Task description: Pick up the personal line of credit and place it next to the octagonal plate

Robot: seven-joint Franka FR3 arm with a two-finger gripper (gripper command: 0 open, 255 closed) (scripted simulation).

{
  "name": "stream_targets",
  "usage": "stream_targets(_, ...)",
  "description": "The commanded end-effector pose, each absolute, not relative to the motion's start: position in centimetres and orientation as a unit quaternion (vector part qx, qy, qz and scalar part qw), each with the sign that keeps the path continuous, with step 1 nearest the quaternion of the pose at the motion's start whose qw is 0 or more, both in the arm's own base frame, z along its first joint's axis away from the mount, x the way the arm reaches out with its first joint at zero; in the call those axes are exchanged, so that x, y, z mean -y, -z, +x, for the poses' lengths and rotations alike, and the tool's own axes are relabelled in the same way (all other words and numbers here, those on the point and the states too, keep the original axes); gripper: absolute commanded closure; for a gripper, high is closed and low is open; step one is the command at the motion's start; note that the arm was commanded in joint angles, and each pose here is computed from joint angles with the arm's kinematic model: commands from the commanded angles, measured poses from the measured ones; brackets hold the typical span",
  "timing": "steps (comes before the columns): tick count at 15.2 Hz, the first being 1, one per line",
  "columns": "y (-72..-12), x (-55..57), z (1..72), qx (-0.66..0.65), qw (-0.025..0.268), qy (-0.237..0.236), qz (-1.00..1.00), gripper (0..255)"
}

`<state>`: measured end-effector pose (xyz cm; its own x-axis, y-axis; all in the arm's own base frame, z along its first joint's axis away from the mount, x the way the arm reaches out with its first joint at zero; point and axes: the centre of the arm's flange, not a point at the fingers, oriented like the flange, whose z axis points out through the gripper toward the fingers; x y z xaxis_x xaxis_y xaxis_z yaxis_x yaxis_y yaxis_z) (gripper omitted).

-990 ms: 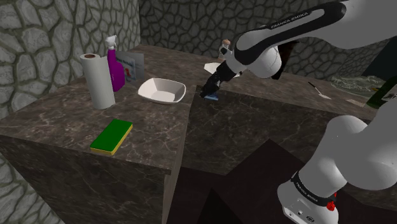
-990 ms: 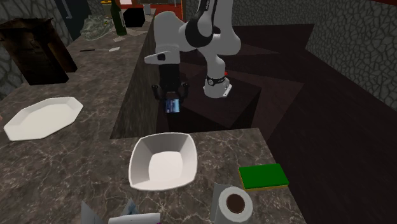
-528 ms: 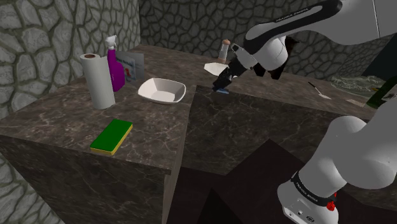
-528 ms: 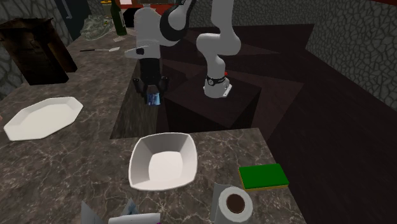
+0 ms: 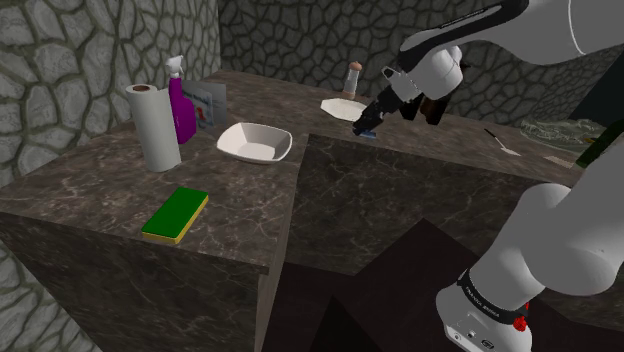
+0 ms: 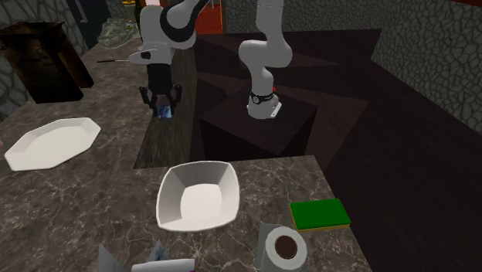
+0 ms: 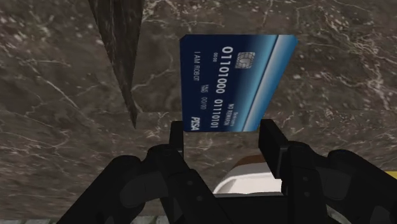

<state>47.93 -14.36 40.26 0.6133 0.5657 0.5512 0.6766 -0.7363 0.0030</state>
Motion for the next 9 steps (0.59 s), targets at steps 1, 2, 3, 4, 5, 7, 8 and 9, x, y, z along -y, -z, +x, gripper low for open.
stream_targets(1, -40.2, 17.2, 48.2, 0.349, 0.103, 0.269, -0.892, 255)
stream_targets(2, -40.2, 18.5, 48.3, 0.349, 0.103, 0.269, -0.892, 255)
stream_targets(3, -40.2, 19.8, 48.5, 0.349, 0.103, 0.269, -0.892, 255)
stream_targets(4, -40.2, 21.1, 48.6, 0.349, 0.103, 0.269, -0.892, 255)
stream_targets(5, -40.2, 22.5, 48.7, 0.349, 0.103, 0.269, -0.892, 255)
stream_targets(7, -40.2, 25.1, 49.0, 0.349, 0.103, 0.269, -0.892, 255)
stream_targets(8, -40.2, 26.4, 49.1, 0.349, 0.103, 0.269, -0.892, 255)
stream_targets(9, -40.2, 27.7, 49.3, 0.349, 0.103, 0.269, -0.892, 255)
